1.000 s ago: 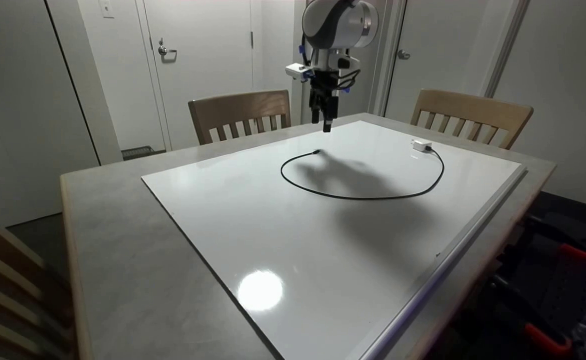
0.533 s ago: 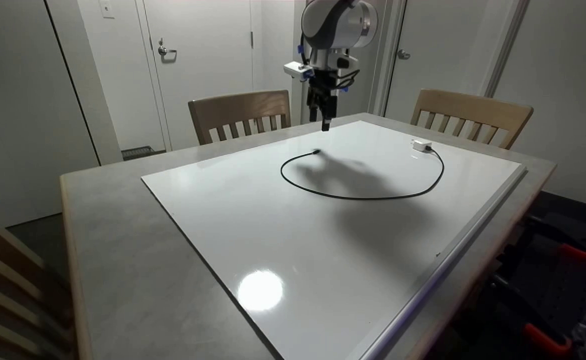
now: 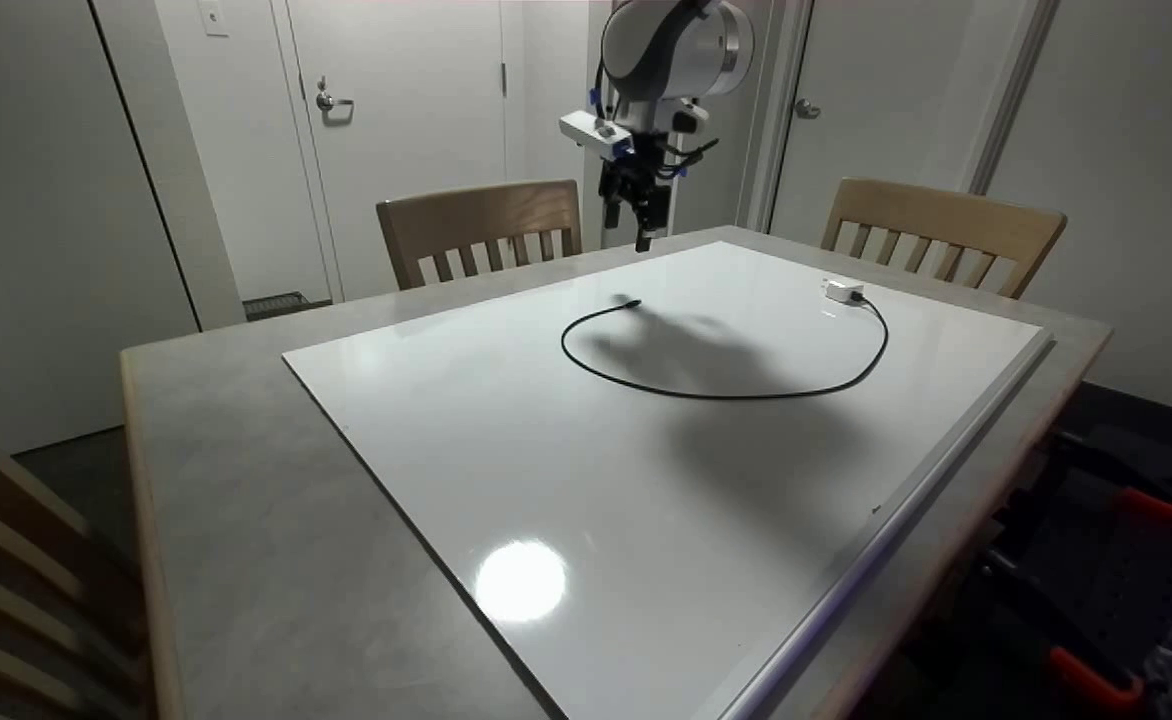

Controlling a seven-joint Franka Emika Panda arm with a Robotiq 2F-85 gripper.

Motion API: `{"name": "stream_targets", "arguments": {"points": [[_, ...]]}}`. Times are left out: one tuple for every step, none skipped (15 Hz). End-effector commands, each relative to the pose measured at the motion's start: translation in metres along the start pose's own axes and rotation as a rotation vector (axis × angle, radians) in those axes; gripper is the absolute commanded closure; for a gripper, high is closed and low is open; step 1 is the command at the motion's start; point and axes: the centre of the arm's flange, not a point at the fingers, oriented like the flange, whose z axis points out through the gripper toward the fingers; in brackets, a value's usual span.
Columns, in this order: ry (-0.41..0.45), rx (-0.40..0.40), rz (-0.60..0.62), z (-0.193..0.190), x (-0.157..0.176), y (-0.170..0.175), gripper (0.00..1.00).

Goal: Straighten the charger on the table

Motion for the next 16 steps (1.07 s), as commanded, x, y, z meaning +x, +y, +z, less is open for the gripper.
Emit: {"name": "stream_targets", "arguments": {"points": [[-0.006, -0.013, 0.008, 0.002, -0.003, 0.0, 0.0], [-0.012, -0.031, 0.004, 0.008, -0.006, 0.0, 0.0], [-0.016, -0.043, 0.002, 0.012, -0.008, 0.001, 0.0], [-0.022, -0.052, -0.01, 0.016, -0.01, 0.005, 0.0], [-0.034, -0.053, -0.034, 0.019, -0.011, 0.009, 0.0], [-0.047, -0.04, -0.074, 0.022, -0.011, 0.014, 0.0], [-0.055, -0.039, -0.092, 0.025, -0.011, 0.017, 0.0], [-0.063, -0.041, -0.116, 0.028, -0.012, 0.02, 0.0], [-0.068, -0.05, -0.135, 0.028, -0.013, 0.022, 0.0], [-0.067, -0.062, -0.154, 0.028, -0.012, 0.023, 0.0], [-0.068, -0.078, -0.175, 0.026, -0.011, 0.025, 0.0], [-0.077, -0.097, -0.192, 0.025, -0.008, 0.028, 0.0], [-0.088, -0.111, -0.2, 0.024, -0.007, 0.029, 0.0], [-0.096, -0.129, -0.204, 0.026, -0.008, 0.031, 0.0], [-0.1, -0.143, -0.206, 0.029, -0.009, 0.032, 0.0], [-0.106, -0.153, -0.204, 0.033, -0.011, 0.033, 0.0]]}}
